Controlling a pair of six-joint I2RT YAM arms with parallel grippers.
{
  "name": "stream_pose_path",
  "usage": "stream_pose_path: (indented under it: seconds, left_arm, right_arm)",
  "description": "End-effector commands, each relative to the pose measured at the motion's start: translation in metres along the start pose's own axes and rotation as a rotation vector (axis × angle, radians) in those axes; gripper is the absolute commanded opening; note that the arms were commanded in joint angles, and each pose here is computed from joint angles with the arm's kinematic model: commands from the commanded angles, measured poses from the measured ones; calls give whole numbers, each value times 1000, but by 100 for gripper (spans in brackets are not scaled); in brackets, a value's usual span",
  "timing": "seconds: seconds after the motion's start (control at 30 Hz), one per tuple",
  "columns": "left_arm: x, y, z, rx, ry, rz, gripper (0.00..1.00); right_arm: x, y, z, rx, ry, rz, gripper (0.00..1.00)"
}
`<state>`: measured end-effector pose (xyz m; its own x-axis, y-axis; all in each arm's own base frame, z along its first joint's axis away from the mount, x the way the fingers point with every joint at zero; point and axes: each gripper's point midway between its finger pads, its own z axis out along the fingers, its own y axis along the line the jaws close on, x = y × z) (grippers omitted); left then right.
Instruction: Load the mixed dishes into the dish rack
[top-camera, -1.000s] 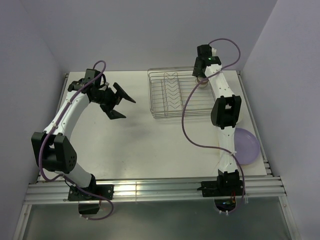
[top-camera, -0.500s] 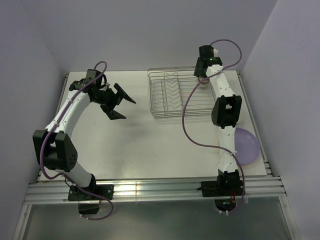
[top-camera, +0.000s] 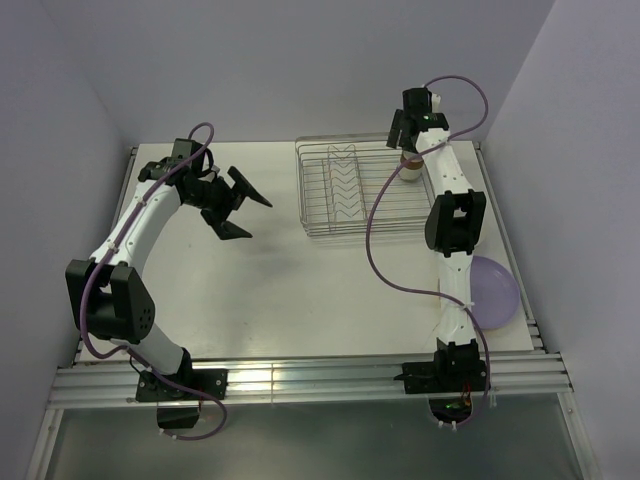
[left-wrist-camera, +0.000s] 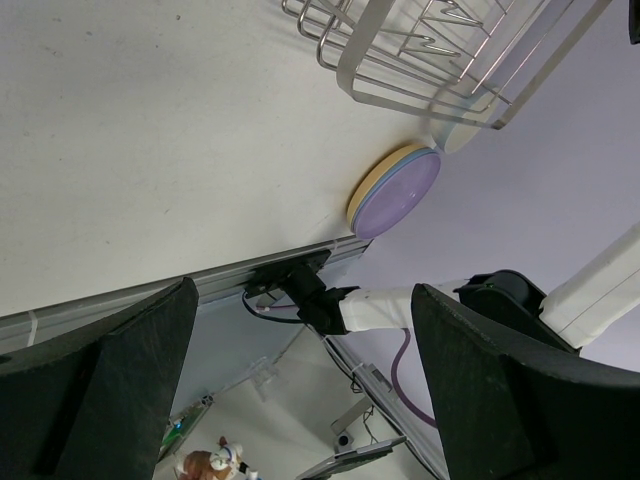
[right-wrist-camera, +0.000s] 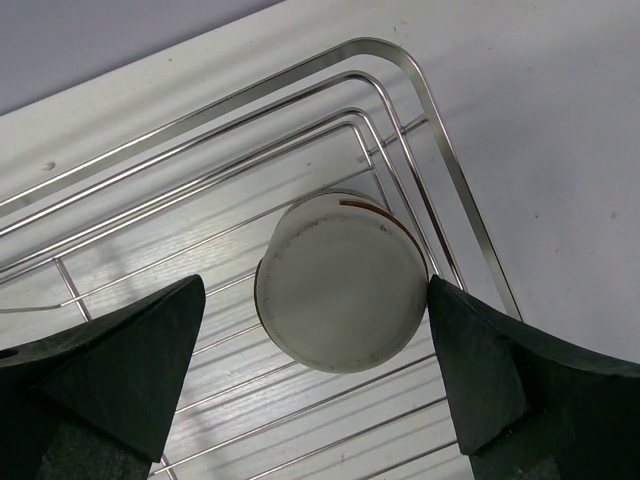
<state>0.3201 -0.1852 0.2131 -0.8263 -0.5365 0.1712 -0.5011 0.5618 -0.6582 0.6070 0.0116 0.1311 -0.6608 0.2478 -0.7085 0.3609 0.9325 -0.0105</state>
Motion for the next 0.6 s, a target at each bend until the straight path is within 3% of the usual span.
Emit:
stream_pose_path:
  seconds: [0.0,0.17,0.27,0.3,0.37,0.4,0.43,0.5,0.57]
  left_arm:
    - [7,-8,-10,38,-3,36,95]
    - [-2,-17,-21,17,-75,88,94]
    - [-9,-31,-37,-41,-165,195,93]
    - [-11,-43,-45,-34,-198,233,93]
    - [-9,-47,-48,-62,-231,284,92]
    - [-6,-50,-50,-55,-243,306,92]
    - [-2,-53,-49,-50,-245,332,92]
    - [3,-51,-46,-61,-250,356,91]
    - [5,-48,-43,-75,-262,384,91]
  right_arm:
    - [-35,0,-21,-22,-92,41,100]
    - [-69,-23,-77,-37,-154,192,100]
    - [-65,-57,-106,-39,-98,327,100]
    - [-42,-71,-101,-24,-19,364,100]
    - [-40,-106,-128,-2,-21,426,99]
    - [-10,-116,-122,20,50,427,99]
    - [-13,-130,-147,18,15,450,99]
    - [23,-163,-149,76,73,472,98]
    - [32,-187,-175,109,41,490,98]
